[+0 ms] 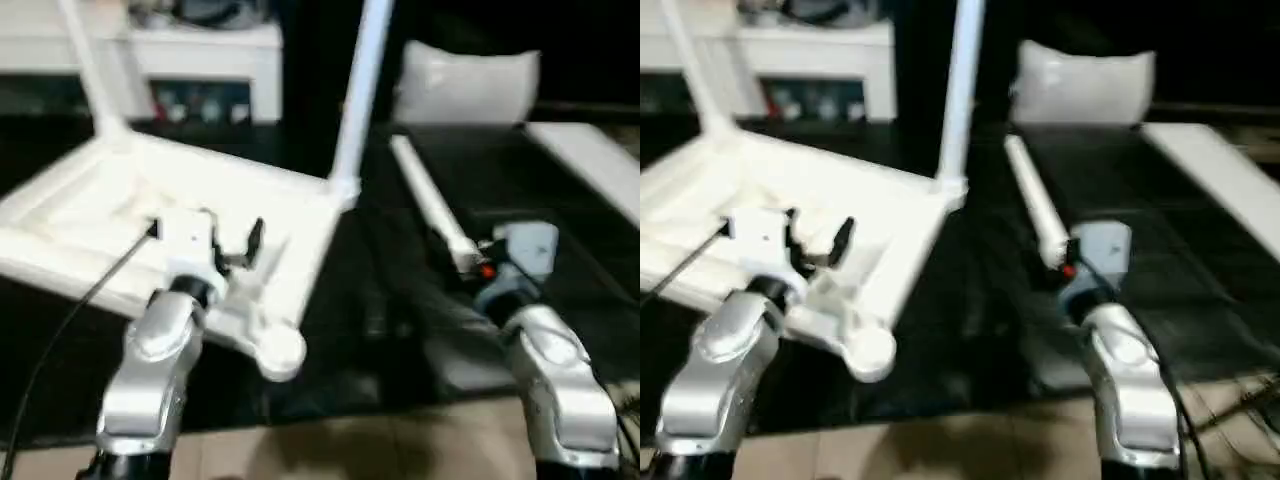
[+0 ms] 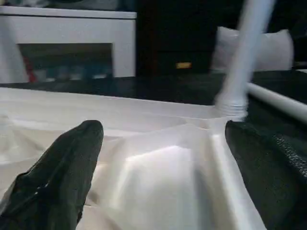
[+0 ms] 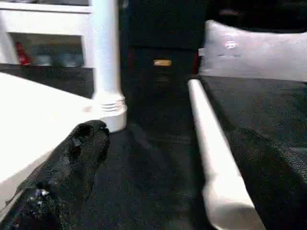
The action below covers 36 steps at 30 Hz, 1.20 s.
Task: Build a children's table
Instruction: Pick table leg
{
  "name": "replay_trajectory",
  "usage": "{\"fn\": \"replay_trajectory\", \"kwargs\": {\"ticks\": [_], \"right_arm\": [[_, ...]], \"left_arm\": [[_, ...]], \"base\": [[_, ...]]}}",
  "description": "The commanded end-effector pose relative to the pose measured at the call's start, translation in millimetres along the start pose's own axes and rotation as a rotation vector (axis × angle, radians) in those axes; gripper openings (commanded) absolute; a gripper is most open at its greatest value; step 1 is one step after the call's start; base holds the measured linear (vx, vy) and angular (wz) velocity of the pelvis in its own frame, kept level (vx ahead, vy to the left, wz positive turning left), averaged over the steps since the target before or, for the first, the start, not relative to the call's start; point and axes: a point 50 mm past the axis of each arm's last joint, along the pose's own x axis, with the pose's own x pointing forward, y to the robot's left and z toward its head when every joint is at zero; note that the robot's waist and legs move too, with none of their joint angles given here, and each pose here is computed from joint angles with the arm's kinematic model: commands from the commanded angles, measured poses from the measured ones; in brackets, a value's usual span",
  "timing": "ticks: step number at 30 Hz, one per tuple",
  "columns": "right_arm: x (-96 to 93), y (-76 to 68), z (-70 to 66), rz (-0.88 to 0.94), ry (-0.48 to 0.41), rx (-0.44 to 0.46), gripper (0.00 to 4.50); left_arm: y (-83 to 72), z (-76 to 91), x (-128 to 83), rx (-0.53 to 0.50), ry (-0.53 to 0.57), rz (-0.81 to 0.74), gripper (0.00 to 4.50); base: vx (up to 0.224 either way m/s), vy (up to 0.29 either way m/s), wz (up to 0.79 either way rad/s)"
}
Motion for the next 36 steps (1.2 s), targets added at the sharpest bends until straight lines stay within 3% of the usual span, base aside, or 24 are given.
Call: {"fn": "replay_trajectory", "kwargs": {"ticks": [1,16,30,33,36], "right_arm": [[0.3,-2.2,2.1,-0.012,0.006,0.002,4.47],[3.9,-0.2,1.7,0.023,0.048,-0.064,4.47],[5.8,1.3,-3.1,-0.007,0.073,-0.058,4.47],[5.7,-0.9,-5.5,-0.028,0.1,-0.072,4.47],[9.4,-12.6,-12.7,-0.098,0.199,-0.138,4.47]], "left_arm": [[-1.4,3.9,2.3,0.007,-0.016,0.002,4.5],[-4.0,2.9,4.0,0.018,-0.011,-0.015,4.5],[-7.0,2.5,5.0,0.047,-0.003,-0.048,4.5],[-6.8,2.6,5.4,0.051,-0.003,-0.053,4.5],[-8.7,3.7,6.4,0.064,-0.001,-0.089,4.5]], "base": [[0.148,0.009,0.04],[0.077,0.005,0.04],[0.051,-0.028,0.21],[0.033,-0.009,-0.05],[0.099,0.052,-0.02]]}}
